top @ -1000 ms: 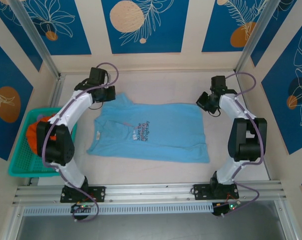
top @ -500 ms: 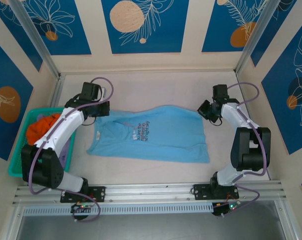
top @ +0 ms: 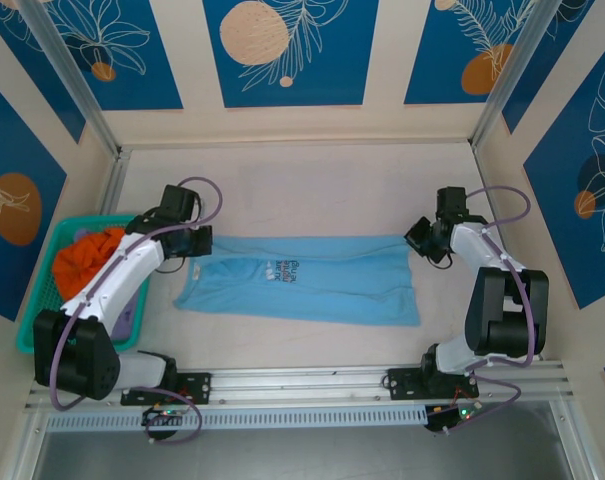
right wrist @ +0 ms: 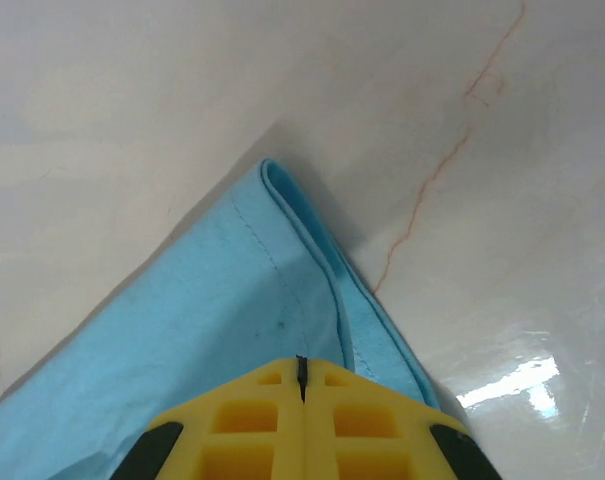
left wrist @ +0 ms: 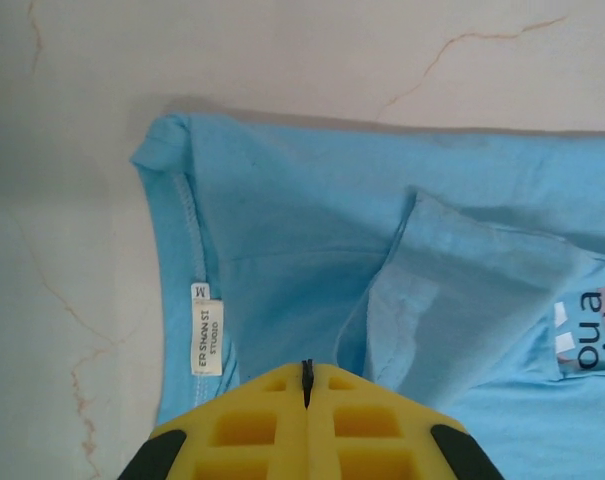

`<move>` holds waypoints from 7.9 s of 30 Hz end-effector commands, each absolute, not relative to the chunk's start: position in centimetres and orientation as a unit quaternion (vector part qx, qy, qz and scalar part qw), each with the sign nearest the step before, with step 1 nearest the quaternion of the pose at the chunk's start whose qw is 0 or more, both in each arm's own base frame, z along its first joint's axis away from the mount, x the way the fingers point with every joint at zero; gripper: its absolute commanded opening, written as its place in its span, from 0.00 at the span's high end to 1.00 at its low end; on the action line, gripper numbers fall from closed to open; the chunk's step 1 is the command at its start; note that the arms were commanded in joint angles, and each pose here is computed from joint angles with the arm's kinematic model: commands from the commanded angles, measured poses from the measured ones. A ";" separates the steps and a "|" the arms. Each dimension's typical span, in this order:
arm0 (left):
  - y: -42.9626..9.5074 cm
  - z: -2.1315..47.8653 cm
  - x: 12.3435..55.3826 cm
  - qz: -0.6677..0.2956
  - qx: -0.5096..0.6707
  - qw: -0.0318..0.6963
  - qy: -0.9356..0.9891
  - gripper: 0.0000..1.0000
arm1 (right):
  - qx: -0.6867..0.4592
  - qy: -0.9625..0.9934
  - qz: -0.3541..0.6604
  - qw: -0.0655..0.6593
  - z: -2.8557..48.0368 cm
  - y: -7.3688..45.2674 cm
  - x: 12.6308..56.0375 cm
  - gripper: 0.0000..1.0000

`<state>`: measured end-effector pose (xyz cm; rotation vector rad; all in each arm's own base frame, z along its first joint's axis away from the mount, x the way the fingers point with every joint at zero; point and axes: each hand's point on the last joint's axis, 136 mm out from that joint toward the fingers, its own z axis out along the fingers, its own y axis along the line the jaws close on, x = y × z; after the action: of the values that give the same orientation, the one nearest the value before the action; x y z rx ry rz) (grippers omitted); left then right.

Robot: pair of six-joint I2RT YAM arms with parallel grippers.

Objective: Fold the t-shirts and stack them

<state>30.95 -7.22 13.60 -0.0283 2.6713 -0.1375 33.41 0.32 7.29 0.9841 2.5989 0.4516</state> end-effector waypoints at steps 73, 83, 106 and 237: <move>-11.7 2.6 42.8 -0.123 -0.220 0.039 0.967 0.78 | -0.113 0.923 0.367 0.036 8.3 42.0 40.5 0.60; -11.5 0.7 41.8 -0.112 -0.206 0.003 0.972 0.78 | -0.122 0.928 0.353 0.013 6.2 41.9 40.1 0.63; -10.7 0.7 42.4 -0.093 -0.193 0.012 0.977 0.74 | -0.140 0.933 0.332 0.021 5.8 43.3 39.6 0.66; -18.2 4.2 27.6 -0.206 -0.012 -0.073 0.976 0.77 | 0.051 0.929 0.349 -0.116 5.9 37.4 34.9 0.87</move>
<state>29.23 -18.17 3.80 -0.0860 3.2029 -0.6065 35.40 37.51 6.31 0.1065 3.0898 1.2273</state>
